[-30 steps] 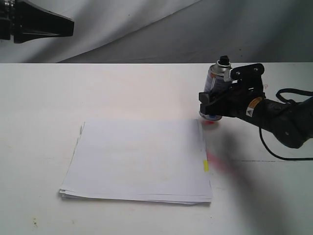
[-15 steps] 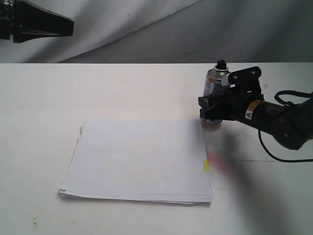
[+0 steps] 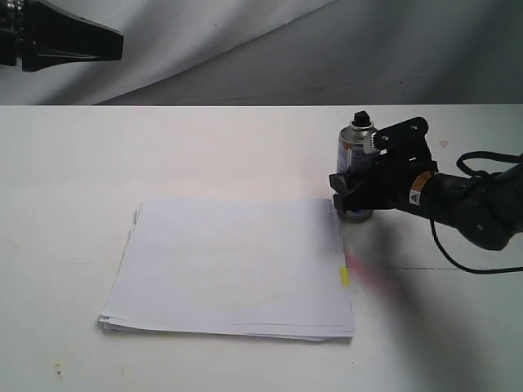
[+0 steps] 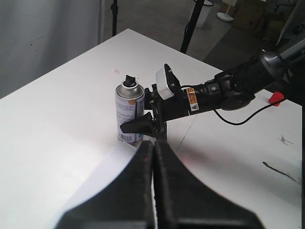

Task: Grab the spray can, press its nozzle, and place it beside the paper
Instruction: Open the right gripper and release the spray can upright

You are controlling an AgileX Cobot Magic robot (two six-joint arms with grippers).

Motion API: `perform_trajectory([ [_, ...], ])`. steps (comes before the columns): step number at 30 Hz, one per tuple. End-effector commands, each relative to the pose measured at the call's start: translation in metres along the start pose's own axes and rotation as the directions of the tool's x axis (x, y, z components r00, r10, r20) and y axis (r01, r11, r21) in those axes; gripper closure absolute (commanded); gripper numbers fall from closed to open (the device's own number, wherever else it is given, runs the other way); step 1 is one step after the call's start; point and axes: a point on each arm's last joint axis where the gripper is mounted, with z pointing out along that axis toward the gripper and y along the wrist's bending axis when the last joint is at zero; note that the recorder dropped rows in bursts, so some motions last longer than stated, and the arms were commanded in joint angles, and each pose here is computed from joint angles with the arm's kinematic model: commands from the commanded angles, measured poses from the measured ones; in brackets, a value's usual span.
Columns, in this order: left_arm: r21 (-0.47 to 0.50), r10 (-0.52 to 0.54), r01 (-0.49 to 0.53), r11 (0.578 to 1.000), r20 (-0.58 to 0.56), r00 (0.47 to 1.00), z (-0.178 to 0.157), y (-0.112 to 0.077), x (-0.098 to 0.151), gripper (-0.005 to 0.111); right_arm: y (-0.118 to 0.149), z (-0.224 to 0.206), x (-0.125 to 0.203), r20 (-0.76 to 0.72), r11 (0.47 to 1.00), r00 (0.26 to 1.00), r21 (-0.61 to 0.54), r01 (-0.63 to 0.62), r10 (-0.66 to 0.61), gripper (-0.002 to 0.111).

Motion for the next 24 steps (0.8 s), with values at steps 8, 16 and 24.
perform_trajectory([
  [8,0.001,0.003,-0.003,1.000,0.003,1.000,-0.0021,-0.0029,-0.0017,0.107,-0.0007,-0.0008,-0.0084,0.042,1.000,0.999,-0.007,0.022,-0.021,0.108],
  [16,0.001,0.003,-0.003,1.000,0.003,1.000,-0.0021,-0.0029,-0.0017,0.107,-0.0007,-0.0008,-0.0084,0.042,1.000,0.999,-0.007,0.022,-0.021,0.094],
  [24,0.001,0.003,-0.003,1.000,0.003,1.000,-0.0021,-0.0029,-0.0017,0.107,-0.0005,-0.0008,-0.0083,0.042,1.000,0.999,-0.009,0.025,-0.025,0.040],
])
